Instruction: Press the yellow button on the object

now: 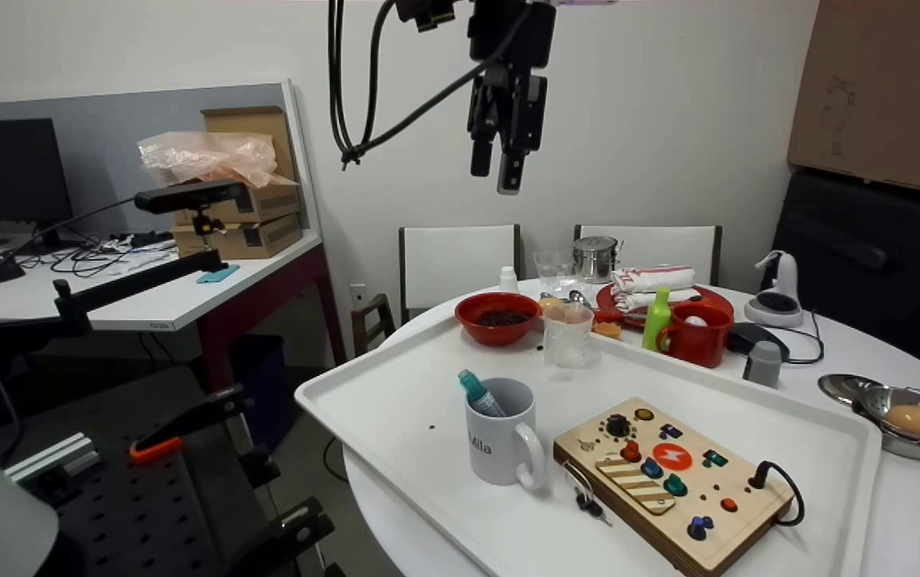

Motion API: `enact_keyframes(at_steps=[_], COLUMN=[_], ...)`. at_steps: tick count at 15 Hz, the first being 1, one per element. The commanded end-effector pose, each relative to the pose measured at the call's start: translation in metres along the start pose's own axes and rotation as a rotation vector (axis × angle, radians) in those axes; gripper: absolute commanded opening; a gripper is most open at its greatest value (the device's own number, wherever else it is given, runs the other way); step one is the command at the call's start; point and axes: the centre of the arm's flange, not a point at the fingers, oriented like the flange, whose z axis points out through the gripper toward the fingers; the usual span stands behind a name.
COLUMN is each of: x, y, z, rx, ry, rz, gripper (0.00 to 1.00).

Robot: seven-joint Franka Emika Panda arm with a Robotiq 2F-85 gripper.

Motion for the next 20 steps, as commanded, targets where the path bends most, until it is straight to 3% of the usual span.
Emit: enact_keyframes(at_steps=[1,2,4,10,12,16,17,20], x=[0.0,-0.01,-0.015,0.04,0.062,0.094,0.071,0.085], y=[-0.001,-0.003,-0.005,0.019,0.029,0.053,0.054,0.061], z=[0.0,0.0,0.01,0.053,0.072,0.099,0.089,0.1], rx=[0.0,0.027,-0.014,-0.169,-0.211,-0.232,-0.21,-0.22], ry=[0.0,-0.022,0.078,0.217,0.241,0.268,0.249,0.249], rz=[-0.002,-0.04,-0.146,-0.372,-0.371,-0.234,-0.284,-0.248], gripper=[1.0,1.0,1.0,1.0,1.0,1.0,1.0,1.0])
